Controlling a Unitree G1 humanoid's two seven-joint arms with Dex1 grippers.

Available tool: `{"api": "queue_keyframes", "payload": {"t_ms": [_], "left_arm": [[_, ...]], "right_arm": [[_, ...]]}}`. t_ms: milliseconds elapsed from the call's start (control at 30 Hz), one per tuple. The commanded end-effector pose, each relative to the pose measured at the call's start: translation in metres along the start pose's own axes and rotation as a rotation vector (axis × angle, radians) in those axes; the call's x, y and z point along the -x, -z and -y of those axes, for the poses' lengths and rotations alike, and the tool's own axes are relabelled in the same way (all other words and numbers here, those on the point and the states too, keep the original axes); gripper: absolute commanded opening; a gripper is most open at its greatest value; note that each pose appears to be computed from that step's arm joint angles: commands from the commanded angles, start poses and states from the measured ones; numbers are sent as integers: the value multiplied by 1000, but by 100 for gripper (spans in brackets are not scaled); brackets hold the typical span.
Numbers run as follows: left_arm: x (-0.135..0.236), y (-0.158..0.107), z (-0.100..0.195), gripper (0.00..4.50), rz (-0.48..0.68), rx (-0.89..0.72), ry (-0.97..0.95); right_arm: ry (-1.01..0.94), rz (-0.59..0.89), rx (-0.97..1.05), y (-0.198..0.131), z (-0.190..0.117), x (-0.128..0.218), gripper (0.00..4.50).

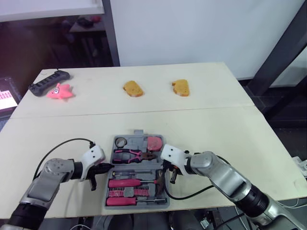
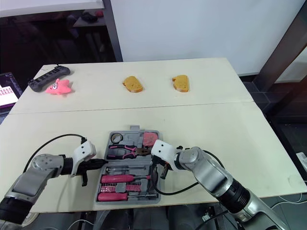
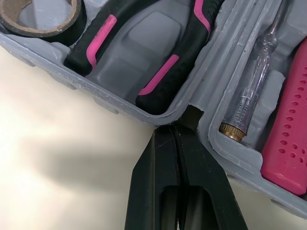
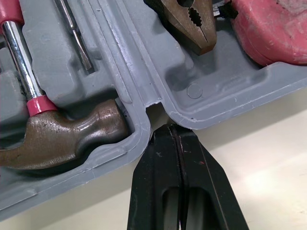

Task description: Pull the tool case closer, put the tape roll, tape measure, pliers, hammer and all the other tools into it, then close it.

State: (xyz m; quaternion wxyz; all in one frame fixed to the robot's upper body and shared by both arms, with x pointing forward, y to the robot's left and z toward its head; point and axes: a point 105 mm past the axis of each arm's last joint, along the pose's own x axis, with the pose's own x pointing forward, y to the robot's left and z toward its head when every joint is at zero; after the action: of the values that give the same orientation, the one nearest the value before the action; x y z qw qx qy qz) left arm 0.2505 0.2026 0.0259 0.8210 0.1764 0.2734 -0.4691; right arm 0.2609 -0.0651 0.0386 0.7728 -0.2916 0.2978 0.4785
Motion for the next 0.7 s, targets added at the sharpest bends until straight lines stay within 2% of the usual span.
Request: {"api": "queue_keyframes", "payload": {"t_ms": [33,533,700], "left_arm": [[-10,7,25,0,-11,28,94],[-5,12,21,0,-24,52,53],[10,8,4,0,-13,51,-17]], "right_arm": [[-132,56,35,-15,-32,-6,3],[-125,45,24,-13,-32,-8,3],[-54,48,-2,-8,-13,2,3]]}}
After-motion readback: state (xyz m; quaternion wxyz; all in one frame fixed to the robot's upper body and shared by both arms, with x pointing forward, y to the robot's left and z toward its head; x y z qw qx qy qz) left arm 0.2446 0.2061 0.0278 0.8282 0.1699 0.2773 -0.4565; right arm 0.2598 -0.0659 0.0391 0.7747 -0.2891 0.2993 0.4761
